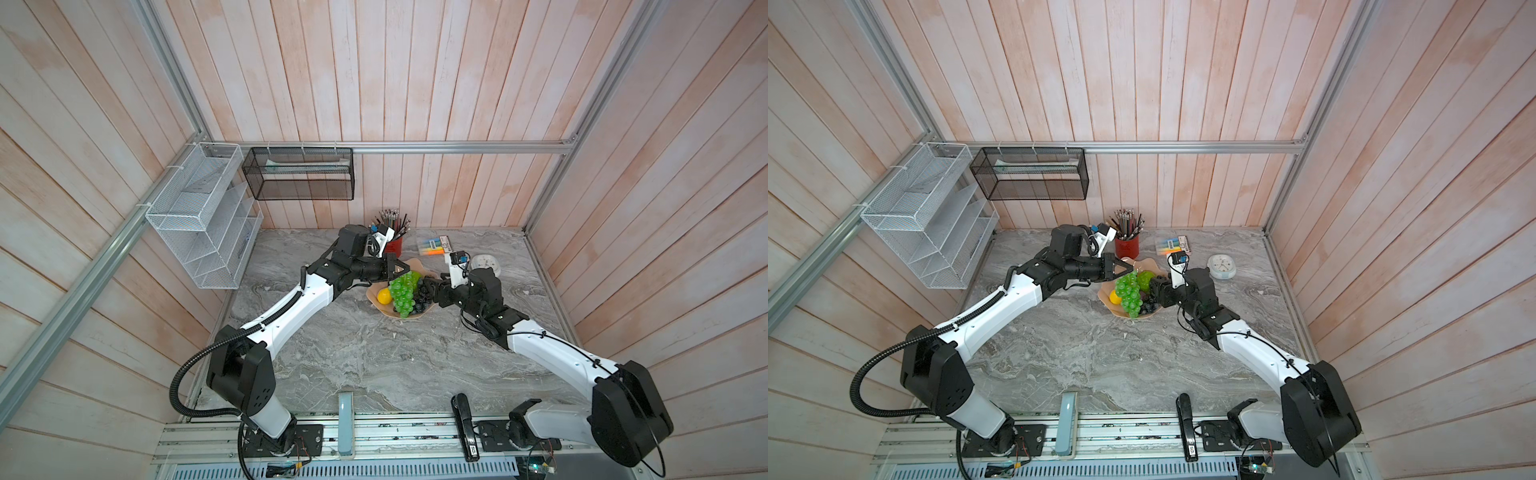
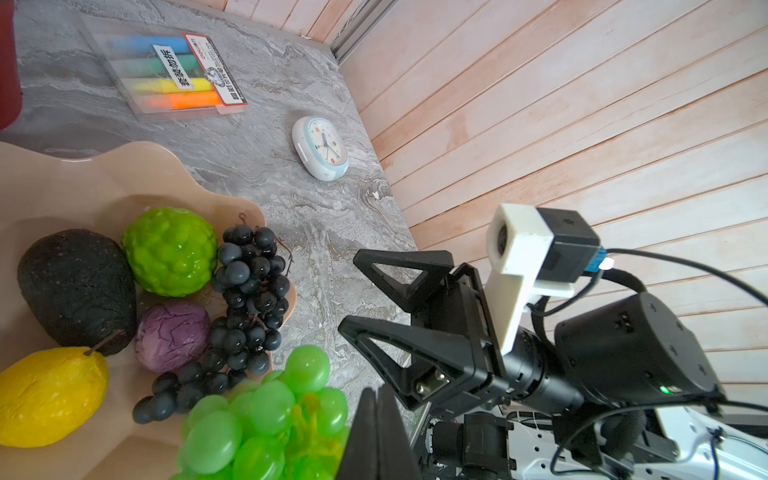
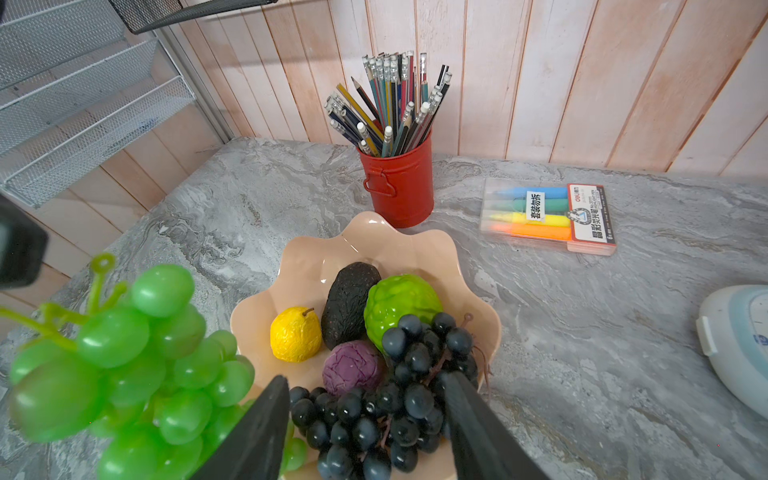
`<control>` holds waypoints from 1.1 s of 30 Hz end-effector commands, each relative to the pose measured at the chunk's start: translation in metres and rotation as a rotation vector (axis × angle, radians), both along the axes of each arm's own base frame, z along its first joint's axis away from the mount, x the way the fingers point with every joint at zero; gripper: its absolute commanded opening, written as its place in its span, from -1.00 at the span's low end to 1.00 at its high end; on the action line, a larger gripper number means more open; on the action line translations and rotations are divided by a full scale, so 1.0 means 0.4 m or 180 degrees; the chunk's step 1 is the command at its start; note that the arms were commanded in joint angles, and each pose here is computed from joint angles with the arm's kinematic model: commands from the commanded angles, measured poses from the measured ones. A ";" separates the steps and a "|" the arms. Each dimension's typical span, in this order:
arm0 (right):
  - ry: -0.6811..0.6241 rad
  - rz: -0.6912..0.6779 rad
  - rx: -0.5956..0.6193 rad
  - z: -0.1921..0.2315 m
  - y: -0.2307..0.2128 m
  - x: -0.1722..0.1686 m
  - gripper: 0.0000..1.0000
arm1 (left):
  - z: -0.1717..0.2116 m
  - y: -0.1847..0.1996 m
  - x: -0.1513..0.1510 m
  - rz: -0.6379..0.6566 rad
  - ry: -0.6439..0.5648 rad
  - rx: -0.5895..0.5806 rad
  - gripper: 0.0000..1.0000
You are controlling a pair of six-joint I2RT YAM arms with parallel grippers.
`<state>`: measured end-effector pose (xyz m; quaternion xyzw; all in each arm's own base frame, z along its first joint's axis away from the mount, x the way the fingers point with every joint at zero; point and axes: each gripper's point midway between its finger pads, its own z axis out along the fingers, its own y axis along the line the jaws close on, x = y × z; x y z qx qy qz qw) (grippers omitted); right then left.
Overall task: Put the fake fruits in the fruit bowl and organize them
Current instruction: 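Lower the green grapes into the bowl beside the yellow pear with the left gripper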
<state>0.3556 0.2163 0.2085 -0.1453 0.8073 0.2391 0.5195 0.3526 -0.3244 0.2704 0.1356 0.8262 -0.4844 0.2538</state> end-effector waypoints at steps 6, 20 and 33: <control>0.0086 0.0131 0.0024 -0.016 0.015 -0.005 0.22 | -0.049 0.070 0.021 0.0233 0.0071 -0.0010 -1.00; 0.0219 0.0490 0.0013 -0.056 0.096 0.015 0.20 | -0.097 0.145 0.083 0.0427 0.0066 0.0065 -1.00; 0.0256 0.0601 0.0037 -0.071 0.125 0.014 0.16 | 0.005 0.084 0.075 0.0051 -0.0094 -0.0128 -1.00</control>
